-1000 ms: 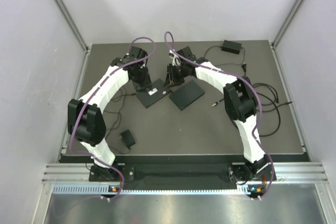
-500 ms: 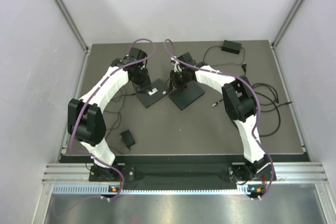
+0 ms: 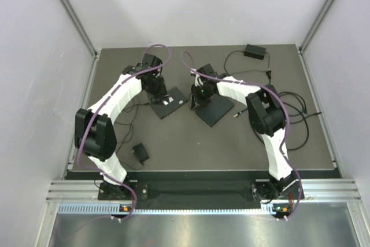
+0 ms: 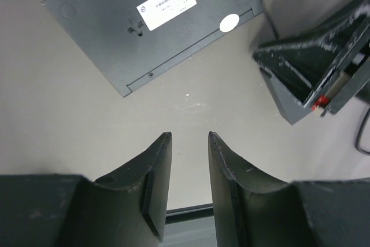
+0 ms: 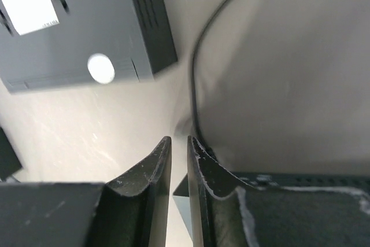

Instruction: Pull the plug from the switch port

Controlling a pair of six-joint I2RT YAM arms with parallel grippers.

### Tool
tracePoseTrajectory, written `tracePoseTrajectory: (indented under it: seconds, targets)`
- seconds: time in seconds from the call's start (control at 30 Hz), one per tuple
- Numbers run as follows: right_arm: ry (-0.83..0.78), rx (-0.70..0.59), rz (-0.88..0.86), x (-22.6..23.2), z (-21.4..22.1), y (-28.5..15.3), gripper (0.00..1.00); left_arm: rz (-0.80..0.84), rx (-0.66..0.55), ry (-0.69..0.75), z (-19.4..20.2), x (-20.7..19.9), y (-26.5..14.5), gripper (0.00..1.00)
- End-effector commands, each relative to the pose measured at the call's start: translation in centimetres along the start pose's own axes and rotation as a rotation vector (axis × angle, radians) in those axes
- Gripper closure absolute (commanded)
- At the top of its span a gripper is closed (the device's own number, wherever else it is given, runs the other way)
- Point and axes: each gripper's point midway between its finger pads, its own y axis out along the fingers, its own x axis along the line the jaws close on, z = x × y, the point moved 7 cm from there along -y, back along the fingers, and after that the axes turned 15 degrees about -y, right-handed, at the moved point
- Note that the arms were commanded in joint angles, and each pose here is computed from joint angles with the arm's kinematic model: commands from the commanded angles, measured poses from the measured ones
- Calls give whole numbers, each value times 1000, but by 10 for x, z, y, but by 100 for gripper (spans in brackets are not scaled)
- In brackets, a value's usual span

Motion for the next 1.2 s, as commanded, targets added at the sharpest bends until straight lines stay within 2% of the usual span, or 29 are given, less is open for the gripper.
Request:
tracePoseTrajectory:
  seconds: [0.0, 0.33, 0.53, 0.63, 0.73, 0.93, 1.17]
  targets:
    - [-34, 97, 91, -7, 31, -13, 82, 58, -6, -17, -2, -7, 0, 63]
    - [0, 143, 138, -9, 84, -64, 82, 101, 45, -37, 7, -17, 14, 63]
    - [37, 27, 99, -8, 79, -102, 82, 112, 59, -36, 12, -27, 19, 63]
    - [27, -50, 75, -4, 54, -115, 77, 118, 65, -29, 14, -32, 20, 63]
    - [43, -78, 29, -3, 36, -113, 67, 121, 70, -22, 17, -36, 20, 63]
    - [102, -18, -81, -5, 29, -83, 61, 107, 57, -19, 20, -31, 14, 63]
    - [131, 45, -104, -10, 48, -65, 61, 94, 65, -21, 24, -24, 14, 63]
